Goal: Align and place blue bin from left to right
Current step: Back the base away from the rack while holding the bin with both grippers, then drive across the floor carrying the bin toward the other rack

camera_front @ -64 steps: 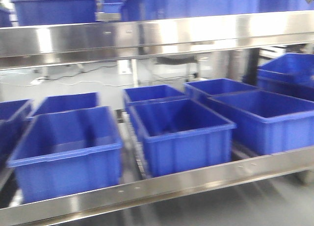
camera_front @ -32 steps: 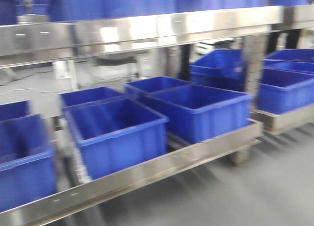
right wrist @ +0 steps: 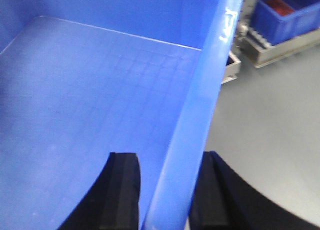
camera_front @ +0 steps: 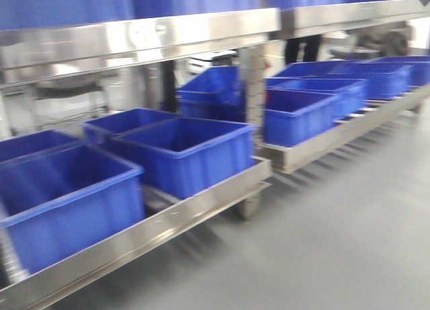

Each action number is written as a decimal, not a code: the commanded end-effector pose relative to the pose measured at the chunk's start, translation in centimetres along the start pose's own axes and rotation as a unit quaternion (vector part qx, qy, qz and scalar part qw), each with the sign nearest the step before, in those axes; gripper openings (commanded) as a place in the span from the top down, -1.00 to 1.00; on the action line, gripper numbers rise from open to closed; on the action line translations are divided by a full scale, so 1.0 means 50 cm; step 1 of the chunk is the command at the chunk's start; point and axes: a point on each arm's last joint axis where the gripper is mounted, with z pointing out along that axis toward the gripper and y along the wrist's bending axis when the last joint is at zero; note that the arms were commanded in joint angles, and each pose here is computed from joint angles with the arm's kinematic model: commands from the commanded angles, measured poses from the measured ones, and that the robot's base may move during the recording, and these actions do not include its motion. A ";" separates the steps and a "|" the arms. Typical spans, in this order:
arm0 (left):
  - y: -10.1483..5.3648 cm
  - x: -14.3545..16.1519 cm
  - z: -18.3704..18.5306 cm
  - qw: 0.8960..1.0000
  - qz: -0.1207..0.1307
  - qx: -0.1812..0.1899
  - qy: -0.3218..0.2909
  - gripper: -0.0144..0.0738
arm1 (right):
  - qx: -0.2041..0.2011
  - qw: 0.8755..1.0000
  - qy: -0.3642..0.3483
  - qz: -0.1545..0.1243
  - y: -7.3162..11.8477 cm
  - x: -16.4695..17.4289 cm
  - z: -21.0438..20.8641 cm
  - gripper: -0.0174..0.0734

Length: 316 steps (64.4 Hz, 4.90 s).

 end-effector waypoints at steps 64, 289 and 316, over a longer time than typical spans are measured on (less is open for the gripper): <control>-0.007 -0.023 -0.034 0.997 0.003 0.028 -0.065 0.69 | 0.004 0.999 -0.053 -0.003 -0.004 -0.018 -0.018 0.79; -0.007 -0.023 -0.035 0.997 0.003 0.028 -0.067 0.69 | 0.004 0.999 -0.053 -0.003 -0.004 -0.018 -0.018 0.79; -0.007 -0.024 -0.035 0.997 0.003 0.029 -0.068 0.69 | 0.005 0.999 -0.053 -0.003 -0.005 -0.018 -0.018 0.79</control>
